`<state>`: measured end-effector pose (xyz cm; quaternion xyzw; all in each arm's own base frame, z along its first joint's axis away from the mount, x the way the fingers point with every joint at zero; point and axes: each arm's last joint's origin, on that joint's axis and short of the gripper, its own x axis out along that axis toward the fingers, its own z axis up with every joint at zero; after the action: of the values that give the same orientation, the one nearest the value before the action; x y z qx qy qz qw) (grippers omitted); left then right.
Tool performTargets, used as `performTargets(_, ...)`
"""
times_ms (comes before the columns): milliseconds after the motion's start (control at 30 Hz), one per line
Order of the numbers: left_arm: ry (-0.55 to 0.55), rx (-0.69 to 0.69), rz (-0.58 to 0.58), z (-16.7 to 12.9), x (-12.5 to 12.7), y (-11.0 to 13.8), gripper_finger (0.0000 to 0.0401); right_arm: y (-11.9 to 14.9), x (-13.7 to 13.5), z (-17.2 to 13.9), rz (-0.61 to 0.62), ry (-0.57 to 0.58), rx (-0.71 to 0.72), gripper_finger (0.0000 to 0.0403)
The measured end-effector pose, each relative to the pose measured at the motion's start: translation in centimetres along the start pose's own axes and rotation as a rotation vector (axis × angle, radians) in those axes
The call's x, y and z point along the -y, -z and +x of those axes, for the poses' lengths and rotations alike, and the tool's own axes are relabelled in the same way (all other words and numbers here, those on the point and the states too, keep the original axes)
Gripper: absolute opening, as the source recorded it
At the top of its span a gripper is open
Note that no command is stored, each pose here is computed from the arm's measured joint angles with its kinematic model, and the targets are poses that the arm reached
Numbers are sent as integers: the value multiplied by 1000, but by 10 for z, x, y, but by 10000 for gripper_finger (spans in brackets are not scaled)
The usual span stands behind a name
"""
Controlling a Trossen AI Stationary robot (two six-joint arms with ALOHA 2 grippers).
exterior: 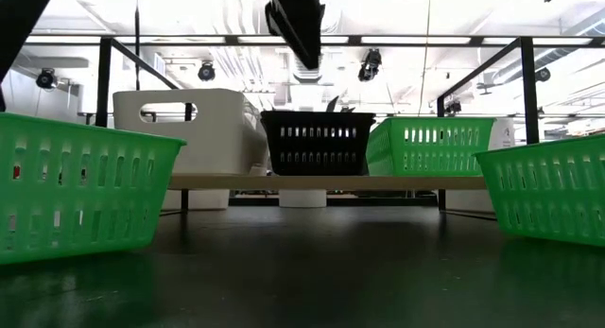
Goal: Stack baskets on shelf by color
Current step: Stack the right green bin on top of the other green bin on the shelf
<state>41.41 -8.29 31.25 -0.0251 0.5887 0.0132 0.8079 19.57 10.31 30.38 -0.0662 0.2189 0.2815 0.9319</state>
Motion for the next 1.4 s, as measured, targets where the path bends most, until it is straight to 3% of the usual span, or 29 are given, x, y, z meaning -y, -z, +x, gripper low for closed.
performTargets(267,13,98,69,-18,0,-7,118,1,0,0,1,-1,-13,173)
performTargets(400,15,143,158,-10,13,-8,118,2,0,0,2,-1,-19,173)
performTargets(633,-16,151,198,5,25,-4,116,2,0,0,-4,-1,-25,173)
performTargets(867,35,246,320,-19,72,14,73,0,1,0,-39,32,-5,173)
performTargets(1033,-113,332,366,-22,102,30,49,-4,5,1,-34,161,35,173)
performTargets(1200,-200,421,381,-28,116,45,40,-11,5,9,43,185,21,173)
performTargets(1400,-219,410,429,-19,109,64,40,-38,2,21,245,173,-58,173)
